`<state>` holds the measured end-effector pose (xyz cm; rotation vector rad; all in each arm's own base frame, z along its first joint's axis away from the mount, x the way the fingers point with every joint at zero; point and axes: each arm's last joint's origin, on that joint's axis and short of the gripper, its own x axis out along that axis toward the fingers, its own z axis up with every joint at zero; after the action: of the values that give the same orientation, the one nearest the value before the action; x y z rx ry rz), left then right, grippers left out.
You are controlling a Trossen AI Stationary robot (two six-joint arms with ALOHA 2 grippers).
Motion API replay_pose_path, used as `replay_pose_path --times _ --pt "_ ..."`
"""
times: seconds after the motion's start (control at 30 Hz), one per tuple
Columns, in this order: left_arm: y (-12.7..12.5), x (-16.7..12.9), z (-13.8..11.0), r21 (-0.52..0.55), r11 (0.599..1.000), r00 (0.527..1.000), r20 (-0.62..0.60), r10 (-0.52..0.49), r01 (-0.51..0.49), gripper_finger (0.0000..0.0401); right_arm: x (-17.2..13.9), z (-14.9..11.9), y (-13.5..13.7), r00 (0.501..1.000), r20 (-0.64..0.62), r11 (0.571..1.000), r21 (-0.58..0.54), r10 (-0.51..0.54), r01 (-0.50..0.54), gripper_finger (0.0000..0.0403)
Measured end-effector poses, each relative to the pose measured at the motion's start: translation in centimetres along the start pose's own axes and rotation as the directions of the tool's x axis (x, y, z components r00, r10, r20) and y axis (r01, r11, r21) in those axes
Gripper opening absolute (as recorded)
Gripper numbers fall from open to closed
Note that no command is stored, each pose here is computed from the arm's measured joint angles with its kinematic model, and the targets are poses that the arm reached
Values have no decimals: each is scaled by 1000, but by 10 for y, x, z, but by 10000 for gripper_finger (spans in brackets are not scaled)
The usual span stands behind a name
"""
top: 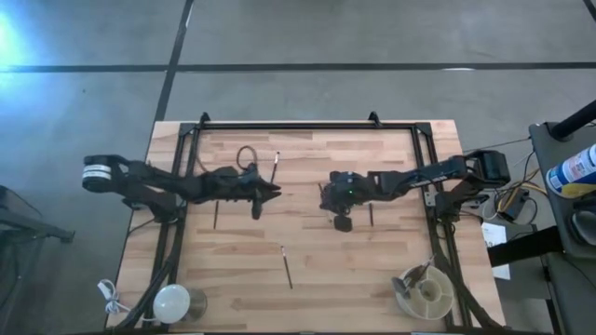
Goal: Put items in baskets/containers
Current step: Put the black eyeshadow brush into the white organizer
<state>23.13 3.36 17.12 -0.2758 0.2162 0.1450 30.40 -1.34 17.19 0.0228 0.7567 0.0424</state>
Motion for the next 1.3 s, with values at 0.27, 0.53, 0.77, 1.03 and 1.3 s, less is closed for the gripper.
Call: replay_pose_path --times 0.27,0.53,0.77,1.03,1.3 --pt "4 -16 -17 15 999 984 173 -48 46 83 -4 6 0 949 -315 882 -442 17 -162 96" --pt "4 -11 -15 80 996 984 174 -47 33 83 23 0 -1 903 -429 745 -597 16 -297 142" --pt "4 -9 -15 111 994 986 164 -41 23 83 44 2 5 840 -542 613 -673 -26 -415 146" --pt "4 -10 -17 116 993 987 158 -37 19 83 55 12 4 808 -584 570 -693 -82 -442 139" --pt "4 -10 -18 117 993 988 150 -36 18 83 66 33 2 868 -492 644 -687 -72 -337 137"
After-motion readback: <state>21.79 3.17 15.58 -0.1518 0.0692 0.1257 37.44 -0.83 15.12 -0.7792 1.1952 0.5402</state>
